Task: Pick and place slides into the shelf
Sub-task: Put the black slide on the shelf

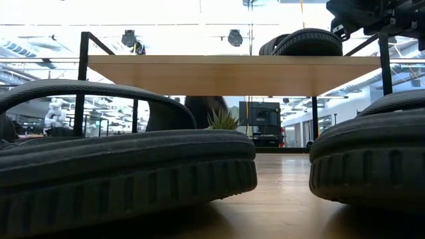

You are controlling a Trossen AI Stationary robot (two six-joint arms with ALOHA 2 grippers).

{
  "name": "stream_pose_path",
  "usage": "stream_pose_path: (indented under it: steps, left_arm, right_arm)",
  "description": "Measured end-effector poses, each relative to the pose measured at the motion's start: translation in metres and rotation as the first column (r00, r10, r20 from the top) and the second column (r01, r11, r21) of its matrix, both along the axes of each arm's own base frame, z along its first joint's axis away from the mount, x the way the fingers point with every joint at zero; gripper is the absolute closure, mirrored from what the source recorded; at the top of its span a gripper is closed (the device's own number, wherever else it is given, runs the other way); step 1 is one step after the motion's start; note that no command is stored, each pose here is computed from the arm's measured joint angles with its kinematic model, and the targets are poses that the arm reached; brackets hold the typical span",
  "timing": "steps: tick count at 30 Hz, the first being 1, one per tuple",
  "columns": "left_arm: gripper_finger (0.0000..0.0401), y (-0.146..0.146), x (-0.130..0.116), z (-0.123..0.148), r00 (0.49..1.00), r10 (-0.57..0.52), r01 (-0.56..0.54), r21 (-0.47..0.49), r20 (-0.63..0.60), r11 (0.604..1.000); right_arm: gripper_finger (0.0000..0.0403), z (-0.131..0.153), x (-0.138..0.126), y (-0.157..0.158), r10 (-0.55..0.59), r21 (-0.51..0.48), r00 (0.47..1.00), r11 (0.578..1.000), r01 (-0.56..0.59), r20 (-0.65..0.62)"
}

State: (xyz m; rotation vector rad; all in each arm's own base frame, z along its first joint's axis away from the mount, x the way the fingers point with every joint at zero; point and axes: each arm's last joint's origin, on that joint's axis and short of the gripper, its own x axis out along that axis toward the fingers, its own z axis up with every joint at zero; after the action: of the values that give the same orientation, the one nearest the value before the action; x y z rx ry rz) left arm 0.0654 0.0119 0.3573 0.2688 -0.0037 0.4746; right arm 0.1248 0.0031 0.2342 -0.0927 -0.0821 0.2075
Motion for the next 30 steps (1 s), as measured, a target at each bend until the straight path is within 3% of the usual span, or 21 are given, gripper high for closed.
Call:
stream_pose_path:
  steps: [3,7,11,16,18,23,26,30]
  left_arm:
    - [0.0399,0.0,0.009,0.012,0.991,-0.004,-0.006,-0.074,-0.132,0.997]
    - [0.04,-0.001,0.022,0.017,0.938,-0.012,-0.048,-0.163,-0.347,0.985]
    - [0.04,-0.004,0.031,0.017,0.841,-0.122,-0.035,-0.277,-0.528,0.96]
    - [0.0399,-0.006,0.039,0.006,0.705,-0.244,-0.076,-0.414,-0.665,0.907]
    - [0.04,-0.008,0.04,-0.004,0.64,-0.324,-0.09,-0.487,-0.696,0.869]
    - [0.04,-0.014,0.04,-0.032,0.497,-0.537,-0.14,-0.673,-0.682,0.726]
    - [0.04,-0.016,0.038,-0.045,0.467,-0.595,-0.169,-0.727,-0.654,0.666]
    - [0.0401,-0.017,0.037,-0.064,0.454,-0.627,-0.212,-0.761,-0.632,0.614]
  right_arm:
    - [0.0403,0.0,0.0,0.0,0.0,0.0,1.0,1.0,0.0,0.0]
    - [0.0403,0.0,0.0,0.0,0.001,0.0,1.0,1.0,-0.001,0.0]
    - [0.0403,0.0,0.0,0.0,0.001,0.0,1.0,1.0,-0.001,0.0]
    - [0.0403,0.0,0.0,0.0,0.001,0.0,1.0,1.0,-0.001,0.0]
    - [0.0403,0.0,0.0,0.0,0.001,0.0,1.0,1.0,-0.001,0.0]
    - [0.0403,0.0,0.0,0.001,0.044,-0.01,0.999,0.999,-0.045,-0.001]
    - [0.0403,0.0,0.0,0.002,0.081,-0.017,0.997,0.997,-0.081,-0.001]
    - [0.0403,0.0,0.0,0.002,0.076,-0.022,0.997,0.997,-0.076,0.0]
